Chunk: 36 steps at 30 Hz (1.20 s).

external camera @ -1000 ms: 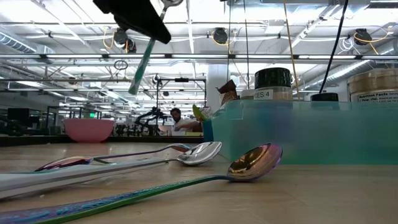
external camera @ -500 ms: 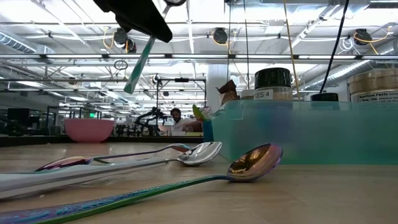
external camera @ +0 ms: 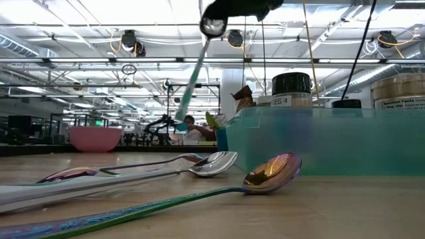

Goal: Pick & Place Food Item
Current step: Put the top blue patterned spoon into the black bin

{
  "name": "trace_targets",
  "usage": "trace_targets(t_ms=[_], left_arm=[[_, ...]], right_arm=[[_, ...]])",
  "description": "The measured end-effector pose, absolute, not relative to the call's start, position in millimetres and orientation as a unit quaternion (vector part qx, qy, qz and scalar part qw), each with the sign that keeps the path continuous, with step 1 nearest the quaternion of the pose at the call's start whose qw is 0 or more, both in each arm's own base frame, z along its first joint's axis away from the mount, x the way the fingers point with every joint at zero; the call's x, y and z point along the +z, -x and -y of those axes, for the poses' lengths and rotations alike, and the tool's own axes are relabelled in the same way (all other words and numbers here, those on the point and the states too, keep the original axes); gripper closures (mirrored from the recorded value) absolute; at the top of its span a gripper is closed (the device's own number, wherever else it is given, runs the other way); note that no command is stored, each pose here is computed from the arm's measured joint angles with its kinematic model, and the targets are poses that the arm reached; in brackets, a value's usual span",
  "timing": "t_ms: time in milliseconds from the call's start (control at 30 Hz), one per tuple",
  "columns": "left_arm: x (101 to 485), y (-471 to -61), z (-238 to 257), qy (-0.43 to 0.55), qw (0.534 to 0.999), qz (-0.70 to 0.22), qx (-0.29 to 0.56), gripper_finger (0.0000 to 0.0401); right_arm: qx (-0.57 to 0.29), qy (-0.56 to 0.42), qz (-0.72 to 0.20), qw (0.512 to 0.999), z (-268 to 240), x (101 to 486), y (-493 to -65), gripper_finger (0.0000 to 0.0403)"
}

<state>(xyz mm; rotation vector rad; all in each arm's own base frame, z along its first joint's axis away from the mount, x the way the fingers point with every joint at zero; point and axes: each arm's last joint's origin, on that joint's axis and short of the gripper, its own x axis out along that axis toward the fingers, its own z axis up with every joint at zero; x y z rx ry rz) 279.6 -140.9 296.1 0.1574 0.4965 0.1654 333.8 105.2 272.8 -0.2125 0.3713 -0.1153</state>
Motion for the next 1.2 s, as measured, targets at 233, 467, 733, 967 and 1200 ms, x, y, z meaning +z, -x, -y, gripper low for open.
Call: trace_targets(t_ms=[233, 467, 733, 967, 1200], left_arm=[[306, -259, 142, -0.111, 0.962, -0.214, 0.13, 0.0284], [268, -236, 130, -0.091, 0.957, -0.208, 0.182, 0.0284], [267, -226, 114, -0.046, 0.962, -0.176, 0.202, 0.0283], [271, -232, 108, -0.036, 0.965, -0.162, 0.205, 0.0283], [267, -239, 101, -0.018, 0.967, -0.182, 0.179, 0.0283]], right_arm=[[-0.148, 0.097, -0.163, 0.971, -59, 307, -309, 0.0402], [-0.298, 0.028, -0.087, 0.95, 10, 274, -244, 0.0403], [-0.365, -0.034, -0.017, 0.93, 34, 208, -184, 0.0403], [-0.354, -0.033, -0.025, 0.934, 29, 182, -171, 0.0403], [-0.348, -0.046, -0.051, 0.935, 26, 169, -172, 0.0378]])
